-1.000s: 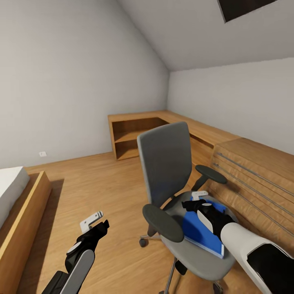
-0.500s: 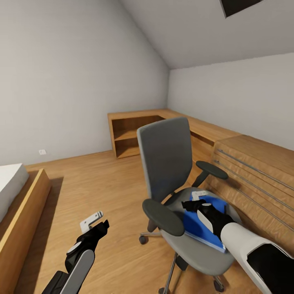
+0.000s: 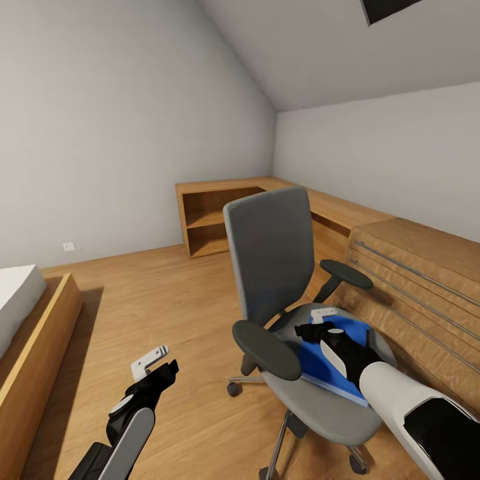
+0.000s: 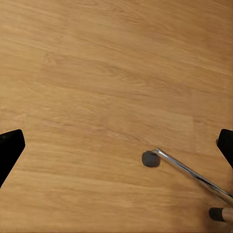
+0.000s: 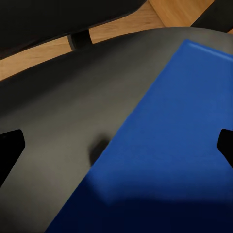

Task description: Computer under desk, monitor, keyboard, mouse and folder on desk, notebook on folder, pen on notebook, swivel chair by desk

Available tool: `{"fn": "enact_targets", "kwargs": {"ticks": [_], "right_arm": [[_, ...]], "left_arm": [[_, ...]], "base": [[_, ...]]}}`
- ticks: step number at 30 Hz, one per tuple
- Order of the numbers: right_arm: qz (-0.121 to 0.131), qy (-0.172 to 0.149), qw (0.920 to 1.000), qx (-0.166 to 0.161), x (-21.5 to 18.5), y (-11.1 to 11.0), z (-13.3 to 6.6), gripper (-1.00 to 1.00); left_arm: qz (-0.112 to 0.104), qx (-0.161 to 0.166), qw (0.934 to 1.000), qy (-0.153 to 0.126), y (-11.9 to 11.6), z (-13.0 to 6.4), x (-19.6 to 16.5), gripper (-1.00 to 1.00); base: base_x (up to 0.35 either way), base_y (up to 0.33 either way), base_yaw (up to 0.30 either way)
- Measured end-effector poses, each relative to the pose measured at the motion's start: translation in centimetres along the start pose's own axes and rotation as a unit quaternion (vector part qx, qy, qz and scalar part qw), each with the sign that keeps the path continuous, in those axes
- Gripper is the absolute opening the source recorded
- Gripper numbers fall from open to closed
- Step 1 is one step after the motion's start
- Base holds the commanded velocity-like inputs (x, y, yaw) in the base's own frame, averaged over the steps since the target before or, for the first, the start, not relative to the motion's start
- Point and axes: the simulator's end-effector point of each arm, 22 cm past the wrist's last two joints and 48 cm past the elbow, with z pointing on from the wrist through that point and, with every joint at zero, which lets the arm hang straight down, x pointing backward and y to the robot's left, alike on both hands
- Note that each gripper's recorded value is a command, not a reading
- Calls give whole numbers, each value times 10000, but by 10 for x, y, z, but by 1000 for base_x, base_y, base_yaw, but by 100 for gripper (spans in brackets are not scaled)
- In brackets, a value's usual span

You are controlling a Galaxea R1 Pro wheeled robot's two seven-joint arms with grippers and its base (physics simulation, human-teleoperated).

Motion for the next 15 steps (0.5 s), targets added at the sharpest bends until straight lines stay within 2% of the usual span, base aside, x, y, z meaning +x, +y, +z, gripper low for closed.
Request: {"fn": "enact_targets", "kwargs": {"ticks": [9,15], "right_arm": [[25,-4,10000,10,0,0,0,100],[36,-22,10000,-1,-2,1,0,100]], "left_arm": [[25,-10,10000,47,1,1,4,100],[36,-19,10000,66,2,2,6,100]], "base": [[-2,-2,0],[-156,-140,0]]}}
